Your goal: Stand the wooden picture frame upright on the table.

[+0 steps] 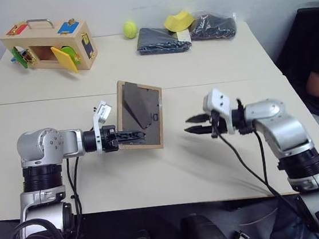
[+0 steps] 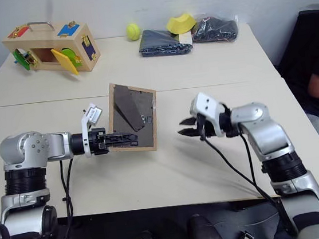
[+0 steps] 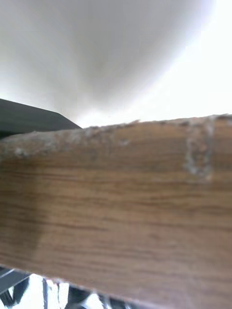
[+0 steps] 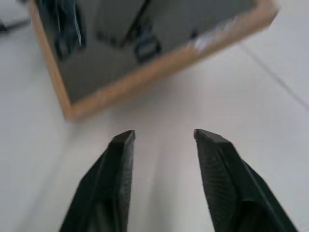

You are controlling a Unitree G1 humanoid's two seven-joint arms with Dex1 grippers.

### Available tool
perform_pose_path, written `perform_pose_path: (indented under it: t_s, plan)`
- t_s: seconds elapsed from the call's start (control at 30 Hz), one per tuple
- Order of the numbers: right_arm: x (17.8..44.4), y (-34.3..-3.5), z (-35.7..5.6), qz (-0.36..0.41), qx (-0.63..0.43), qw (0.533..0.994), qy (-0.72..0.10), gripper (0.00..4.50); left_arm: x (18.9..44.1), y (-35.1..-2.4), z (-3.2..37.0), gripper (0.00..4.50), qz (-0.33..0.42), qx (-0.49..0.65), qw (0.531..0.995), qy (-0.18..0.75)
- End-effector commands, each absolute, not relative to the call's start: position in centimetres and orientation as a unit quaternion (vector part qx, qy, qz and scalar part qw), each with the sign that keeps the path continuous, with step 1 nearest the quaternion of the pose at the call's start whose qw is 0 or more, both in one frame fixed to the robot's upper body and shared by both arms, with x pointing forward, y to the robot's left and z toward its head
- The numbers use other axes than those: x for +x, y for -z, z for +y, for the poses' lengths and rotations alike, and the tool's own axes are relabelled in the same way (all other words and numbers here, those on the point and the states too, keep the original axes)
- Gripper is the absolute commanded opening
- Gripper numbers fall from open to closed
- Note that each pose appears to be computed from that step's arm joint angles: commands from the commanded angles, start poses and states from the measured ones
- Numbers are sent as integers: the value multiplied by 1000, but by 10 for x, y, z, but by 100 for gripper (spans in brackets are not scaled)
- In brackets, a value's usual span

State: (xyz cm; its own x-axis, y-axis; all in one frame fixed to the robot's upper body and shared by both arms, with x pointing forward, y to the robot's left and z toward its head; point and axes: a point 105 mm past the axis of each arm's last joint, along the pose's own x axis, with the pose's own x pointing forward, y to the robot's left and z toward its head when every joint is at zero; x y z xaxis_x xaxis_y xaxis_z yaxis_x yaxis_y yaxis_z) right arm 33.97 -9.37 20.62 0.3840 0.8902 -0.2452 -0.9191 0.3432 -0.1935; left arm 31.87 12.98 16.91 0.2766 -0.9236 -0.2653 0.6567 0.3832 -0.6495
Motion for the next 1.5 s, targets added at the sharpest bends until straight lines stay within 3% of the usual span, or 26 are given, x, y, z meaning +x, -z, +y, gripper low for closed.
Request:
perform_pose_path:
  t_s: [0.03, 0.2, 0.37, 0.5, 0.6, 0.7, 0.8, 0.83, 0.9, 0.97, 1.1, 1.3, 1.5]
  plan:
    - [334, -242, -75, 16, -74, 817, -572, 292, 310, -193, 121, 83, 258, -163, 767, 565]
    - [337, -265, -56, 12, 4, 812, -584, 450, 307, -198, 116, 83, 239, -132, 767, 581]
    - [328, -264, -36, 14, 14, 790, -612, 450, 305, -201, 109, 83, 234, -115, 763, 591]
    - [289, -266, -25, 0, 16, 724, -690, 450, 312, -194, 111, 83, 252, -111, 771, 575]
    - [276, -271, -31, -5, 29, 707, -706, 450, 315, -188, 114, 83, 257, -114, 773, 569]
    - [281, -265, -46, 1, 14, 739, -674, 450, 322, -184, 119, 83, 259, -116, 784, 552]
    - [304, -253, -70, -9, -68, 801, -595, 450, 320, -190, 119, 83, 256, -124, 780, 558]
    - [315, -247, -83, -39, -166, 819, -548, 450, 319, -193, 119, 83, 254, -129, 776, 562]
    - [318, -236, -97, -76, -301, 800, -513, 450, 317, -196, 118, 83, 251, -134, 772, 568]
    - [314, -227, -109, -115, -402, 762, -495, 450, 315, -197, 119, 83, 253, -132, 769, 572]
    - [310, -221, -115, -264, -570, 649, -428, 450, 313, -200, 121, 83, 261, -140, 763, 575]
    - [313, -216, -86, -434, -608, 558, -362, 450, 306, -213, 118, 83, 263, -174, 731, 605]
    - [339, -229, -58, -510, -593, 564, -264, 450, 294, -213, 120, 83, 280, -193, 701, 627]
